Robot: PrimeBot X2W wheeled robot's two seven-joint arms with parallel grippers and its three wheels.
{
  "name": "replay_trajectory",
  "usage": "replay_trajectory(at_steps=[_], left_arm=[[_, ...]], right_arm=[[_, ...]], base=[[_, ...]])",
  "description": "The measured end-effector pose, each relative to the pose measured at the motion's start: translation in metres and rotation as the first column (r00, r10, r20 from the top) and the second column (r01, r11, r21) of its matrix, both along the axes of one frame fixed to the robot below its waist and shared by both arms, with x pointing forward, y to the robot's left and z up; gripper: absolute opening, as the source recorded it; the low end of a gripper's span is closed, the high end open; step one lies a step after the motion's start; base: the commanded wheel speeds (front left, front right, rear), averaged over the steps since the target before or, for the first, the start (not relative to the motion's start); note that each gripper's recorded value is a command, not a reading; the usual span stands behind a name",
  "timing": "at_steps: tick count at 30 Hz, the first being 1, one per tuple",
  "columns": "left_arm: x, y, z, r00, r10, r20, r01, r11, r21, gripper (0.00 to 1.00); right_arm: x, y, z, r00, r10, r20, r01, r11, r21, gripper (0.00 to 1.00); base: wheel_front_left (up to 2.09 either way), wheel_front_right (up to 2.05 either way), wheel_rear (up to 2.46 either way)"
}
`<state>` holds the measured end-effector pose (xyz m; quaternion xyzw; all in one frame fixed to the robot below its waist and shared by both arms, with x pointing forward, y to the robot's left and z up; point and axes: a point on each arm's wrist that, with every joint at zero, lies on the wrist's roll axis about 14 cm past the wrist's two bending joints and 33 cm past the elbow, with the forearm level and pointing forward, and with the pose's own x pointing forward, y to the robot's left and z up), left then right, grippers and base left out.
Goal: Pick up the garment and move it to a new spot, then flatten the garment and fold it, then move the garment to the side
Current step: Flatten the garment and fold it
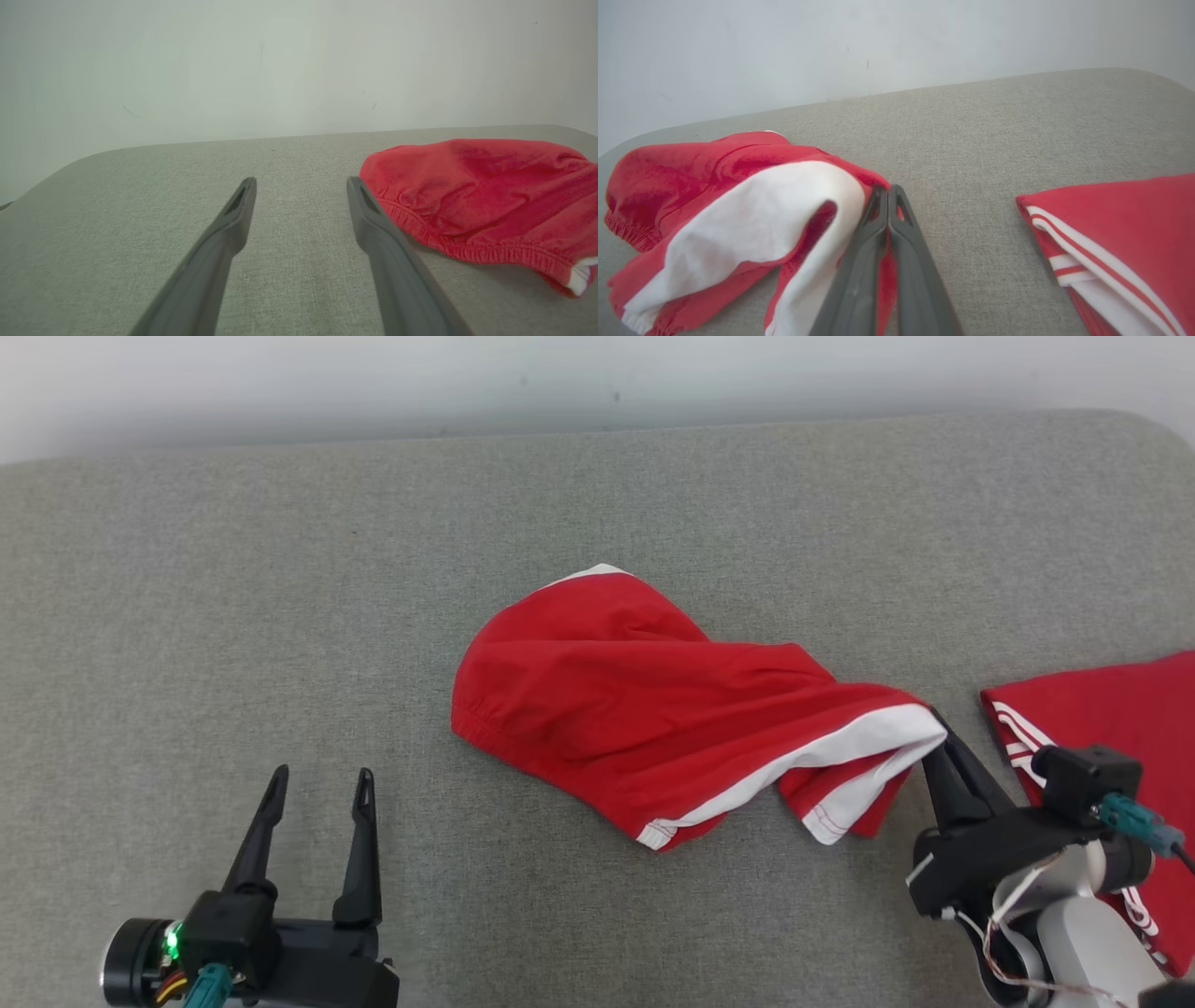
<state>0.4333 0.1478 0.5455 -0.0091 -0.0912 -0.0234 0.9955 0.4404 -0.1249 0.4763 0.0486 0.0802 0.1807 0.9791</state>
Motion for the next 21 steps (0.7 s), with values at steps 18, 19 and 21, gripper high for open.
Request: replay_trajectory(at_steps=[18,19,21], left_arm=[[-0.015,-0.013,0.013,0.999,-0.023,0.027,0.024,0.999,-0.045,1.0],[-0.016,-0.011,0.013,0.999,-0.019,0.03,0.021,0.999,-0.047,1.0],[-0.018,-0.01,0.014,0.999,-0.016,0.03,0.017,0.999,-0.047,1.0]], right_arm=[[-0.002,-0.05,0.031,0.972,-0.168,0.164,0.157,0.985,0.076,1.0],[-0.004,-0.048,0.037,0.968,-0.166,0.187,0.153,0.985,0.079,1.0],[-0.008,-0.046,0.044,0.964,-0.165,0.208,0.15,0.985,0.087,1.0]], base=[[0.0,0.0,0.0],[0.0,0.0,0.0],[0.0,0.0,0.0]])
